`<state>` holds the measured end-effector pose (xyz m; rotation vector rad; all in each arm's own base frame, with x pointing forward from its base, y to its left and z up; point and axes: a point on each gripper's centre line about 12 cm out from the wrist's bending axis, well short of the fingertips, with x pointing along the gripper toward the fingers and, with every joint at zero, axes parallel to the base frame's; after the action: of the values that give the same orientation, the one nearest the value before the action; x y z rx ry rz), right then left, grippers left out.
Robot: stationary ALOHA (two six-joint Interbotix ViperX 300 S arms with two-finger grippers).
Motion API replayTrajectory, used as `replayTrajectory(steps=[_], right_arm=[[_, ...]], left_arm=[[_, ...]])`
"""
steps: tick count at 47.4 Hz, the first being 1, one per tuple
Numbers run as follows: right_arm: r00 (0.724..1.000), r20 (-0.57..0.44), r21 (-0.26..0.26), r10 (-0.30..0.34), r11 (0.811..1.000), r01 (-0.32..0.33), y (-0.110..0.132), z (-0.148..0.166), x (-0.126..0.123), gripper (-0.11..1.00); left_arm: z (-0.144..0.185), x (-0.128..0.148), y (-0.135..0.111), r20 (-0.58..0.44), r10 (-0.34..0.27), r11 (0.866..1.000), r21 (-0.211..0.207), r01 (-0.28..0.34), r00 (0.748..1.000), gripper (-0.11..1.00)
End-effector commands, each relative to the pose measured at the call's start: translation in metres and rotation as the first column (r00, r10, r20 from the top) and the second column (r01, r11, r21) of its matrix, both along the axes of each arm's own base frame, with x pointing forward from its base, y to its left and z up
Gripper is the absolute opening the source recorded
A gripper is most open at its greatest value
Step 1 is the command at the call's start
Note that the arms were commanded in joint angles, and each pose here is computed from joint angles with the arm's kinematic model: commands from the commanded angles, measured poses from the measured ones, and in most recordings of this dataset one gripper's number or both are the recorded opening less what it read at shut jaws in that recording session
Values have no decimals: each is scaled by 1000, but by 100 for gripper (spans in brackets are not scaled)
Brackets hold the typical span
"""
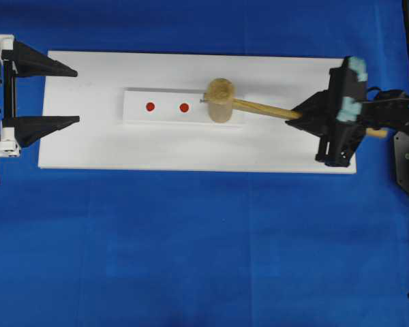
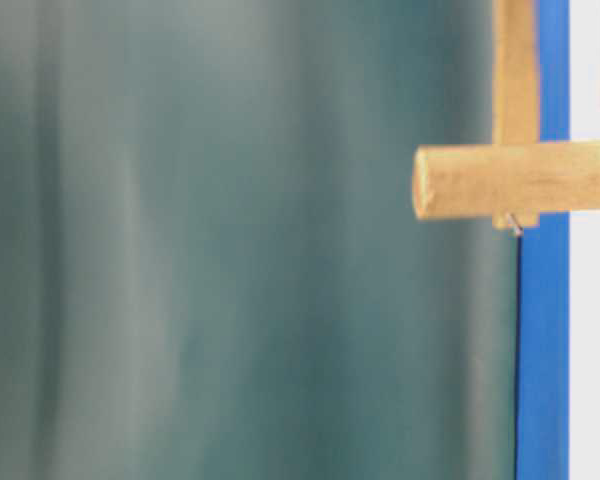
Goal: Hit the mark with a hammer.
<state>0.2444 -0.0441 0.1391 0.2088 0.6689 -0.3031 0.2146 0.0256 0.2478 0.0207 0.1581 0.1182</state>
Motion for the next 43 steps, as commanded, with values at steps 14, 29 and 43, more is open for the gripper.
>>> replayTrajectory(steps=[14, 29, 43], right_arm=[[994, 107, -44, 16, 999, -12, -3, 31, 13, 2], [956, 288, -103, 53, 994, -24, -1, 85, 7, 2], [962, 266, -97, 56, 995, -30, -1, 82, 16, 2]], left_arm=[[3, 1, 1, 9, 3, 1000, 1, -3, 1000, 87], [3, 1, 0, 11, 1, 1000, 1, -1, 1000, 87], [3, 1, 0, 11, 2, 1000, 0, -2, 1000, 87]])
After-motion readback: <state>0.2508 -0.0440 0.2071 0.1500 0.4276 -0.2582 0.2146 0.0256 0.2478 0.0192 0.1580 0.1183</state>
